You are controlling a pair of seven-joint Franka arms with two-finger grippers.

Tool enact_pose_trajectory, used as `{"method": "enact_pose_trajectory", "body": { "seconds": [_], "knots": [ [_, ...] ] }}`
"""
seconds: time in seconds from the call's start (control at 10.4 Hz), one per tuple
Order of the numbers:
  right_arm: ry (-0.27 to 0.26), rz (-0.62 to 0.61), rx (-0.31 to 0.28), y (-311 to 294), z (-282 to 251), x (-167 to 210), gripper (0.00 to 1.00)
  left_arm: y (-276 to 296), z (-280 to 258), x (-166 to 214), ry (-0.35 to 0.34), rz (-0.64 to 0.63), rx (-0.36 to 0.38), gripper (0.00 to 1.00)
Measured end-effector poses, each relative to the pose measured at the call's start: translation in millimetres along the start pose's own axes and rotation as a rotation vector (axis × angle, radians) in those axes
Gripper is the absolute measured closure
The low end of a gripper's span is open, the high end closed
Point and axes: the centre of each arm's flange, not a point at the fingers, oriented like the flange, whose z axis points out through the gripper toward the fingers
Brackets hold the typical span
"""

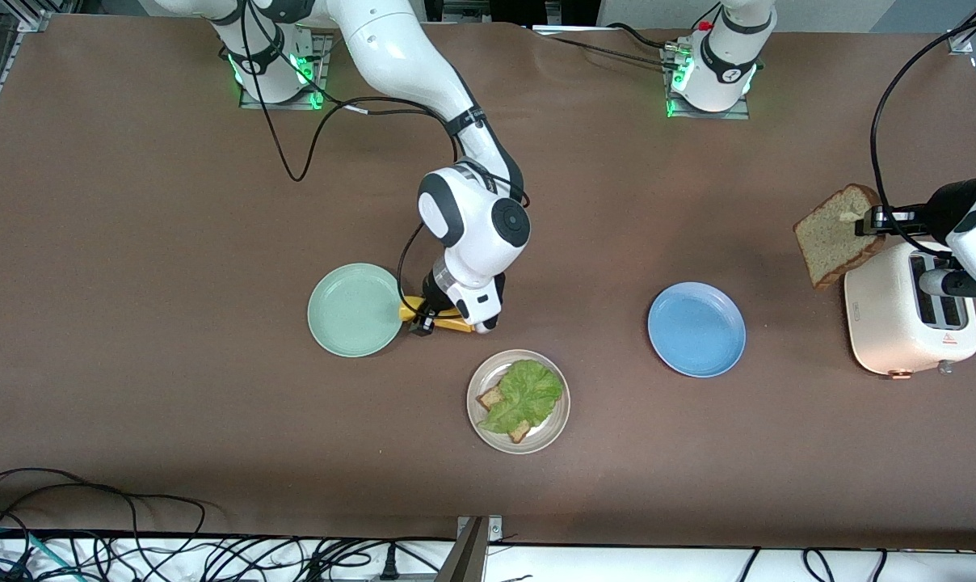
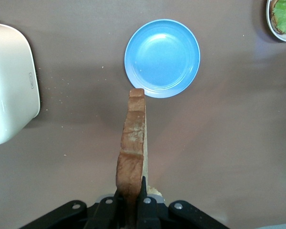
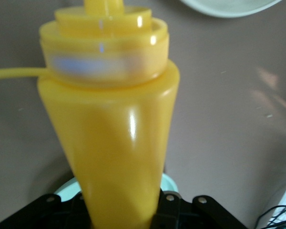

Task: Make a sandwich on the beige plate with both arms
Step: 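Carry the yellow bottle over the sandwich and tilt it with the right gripper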

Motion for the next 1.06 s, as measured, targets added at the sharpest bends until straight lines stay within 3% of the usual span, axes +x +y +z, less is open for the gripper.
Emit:
{"method": "enact_pose_trajectory", "body": {
  "seconds": [0.19, 0.48, 0.77, 1.06],
  "knots": [
    [0.028, 0.039, -0.053, 29, 2, -13, 0.69, 0, 0, 1, 0.003, 0.000, -0.001, 0.91],
    [0.028, 0.071, -0.096, 64, 28, -33, 0.69, 1, 0, 1, 0.003, 0.002, 0.000, 0.91],
    [-0.003, 0.008, -0.171, 49, 63, -13, 0.69, 2, 1, 1, 0.003, 0.004, 0.000, 0.91],
    [-0.017, -0.009, -0.194, 44, 71, -7, 0.69, 3, 1, 2, 0.004, 0.005, 0.000, 0.91]
  ]
}}
